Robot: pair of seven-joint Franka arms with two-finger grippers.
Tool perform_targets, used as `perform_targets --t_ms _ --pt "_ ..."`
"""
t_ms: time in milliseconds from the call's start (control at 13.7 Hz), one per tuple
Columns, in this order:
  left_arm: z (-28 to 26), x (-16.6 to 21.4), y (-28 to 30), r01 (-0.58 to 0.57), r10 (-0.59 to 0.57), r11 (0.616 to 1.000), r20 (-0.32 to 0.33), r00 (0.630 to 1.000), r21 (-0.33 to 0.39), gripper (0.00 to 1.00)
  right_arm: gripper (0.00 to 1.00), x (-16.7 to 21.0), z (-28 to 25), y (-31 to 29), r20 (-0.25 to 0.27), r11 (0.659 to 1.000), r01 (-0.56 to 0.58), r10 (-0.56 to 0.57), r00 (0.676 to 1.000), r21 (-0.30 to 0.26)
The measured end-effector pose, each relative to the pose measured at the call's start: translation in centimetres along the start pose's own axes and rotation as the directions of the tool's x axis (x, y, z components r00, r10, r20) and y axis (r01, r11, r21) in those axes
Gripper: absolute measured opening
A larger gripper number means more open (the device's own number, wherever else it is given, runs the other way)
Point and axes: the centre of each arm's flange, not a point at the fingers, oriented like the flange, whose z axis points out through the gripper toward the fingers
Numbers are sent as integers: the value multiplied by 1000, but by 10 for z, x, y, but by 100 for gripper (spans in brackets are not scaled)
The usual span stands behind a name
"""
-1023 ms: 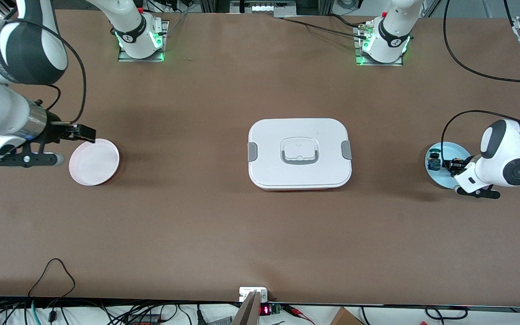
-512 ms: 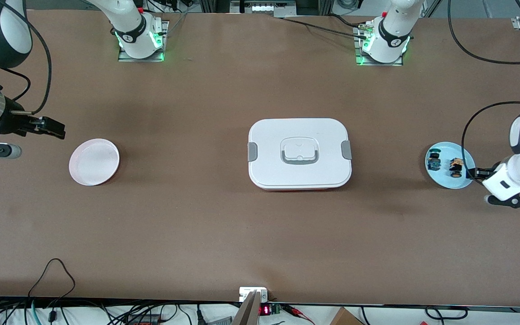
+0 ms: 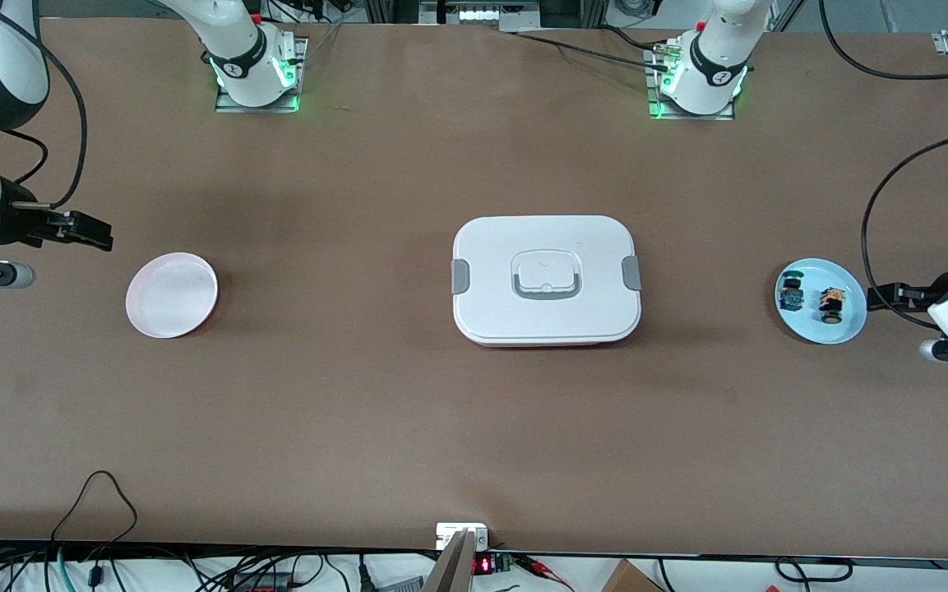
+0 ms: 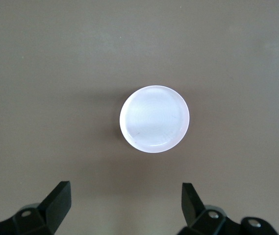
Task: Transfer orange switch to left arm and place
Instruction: 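Open the left gripper and raise it away from the blue plate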
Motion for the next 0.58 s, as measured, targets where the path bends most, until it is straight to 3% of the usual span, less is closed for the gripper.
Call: perform_targets --t_ms 219,585 --pt "-62 -21 48 21 -22 999 -20 1000 -38 100 100 -4 9 4 -94 1000 -6 8 996 16" --pt "-113 -67 36 75 -78 996 -64 995 -41 100 100 -21 -5 6 -114 1000 1 2 994 29"
